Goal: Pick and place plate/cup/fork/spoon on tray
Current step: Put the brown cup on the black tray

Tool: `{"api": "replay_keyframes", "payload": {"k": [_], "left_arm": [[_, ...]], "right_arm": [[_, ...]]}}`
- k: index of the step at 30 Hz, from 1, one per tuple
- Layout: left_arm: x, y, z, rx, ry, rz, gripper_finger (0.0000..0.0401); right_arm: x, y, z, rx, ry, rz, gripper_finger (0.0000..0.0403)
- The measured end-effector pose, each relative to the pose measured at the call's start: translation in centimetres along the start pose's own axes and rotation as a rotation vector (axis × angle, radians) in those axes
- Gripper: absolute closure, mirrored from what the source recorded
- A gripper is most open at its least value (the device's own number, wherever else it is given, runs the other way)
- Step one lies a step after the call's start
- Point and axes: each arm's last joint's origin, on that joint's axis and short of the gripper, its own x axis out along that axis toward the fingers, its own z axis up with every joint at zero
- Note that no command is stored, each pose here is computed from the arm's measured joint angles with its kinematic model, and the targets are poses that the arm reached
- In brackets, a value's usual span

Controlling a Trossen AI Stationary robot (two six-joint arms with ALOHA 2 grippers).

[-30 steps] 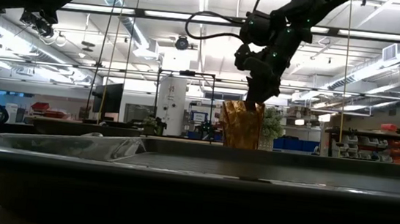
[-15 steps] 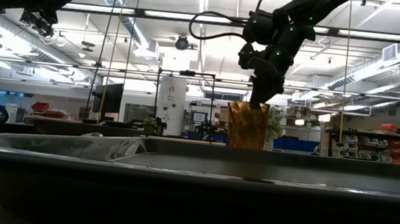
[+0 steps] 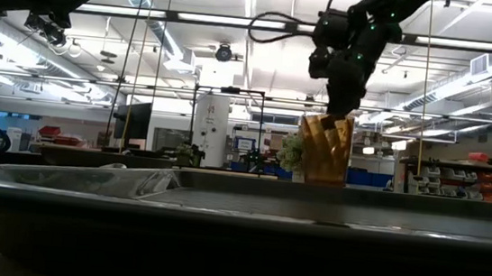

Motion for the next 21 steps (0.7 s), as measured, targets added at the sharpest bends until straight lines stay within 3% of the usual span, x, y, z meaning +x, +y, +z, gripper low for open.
{"api": "replay_keyframes", "payload": {"k": [11, 21], "left_arm": [[0.0, 0.0, 0.0, 0.002, 0.0, 0.0, 0.0374], [0.0, 0.0, 0.0, 0.002, 0.0, 0.0, 0.0374]], "right_arm": [[-4.4, 1.5, -1.3, 0.045, -0.064, 0.028, 0.0389], [-5.4, 3.7, -4.3, 0.107, -0.065, 0.046, 0.0389]]}}
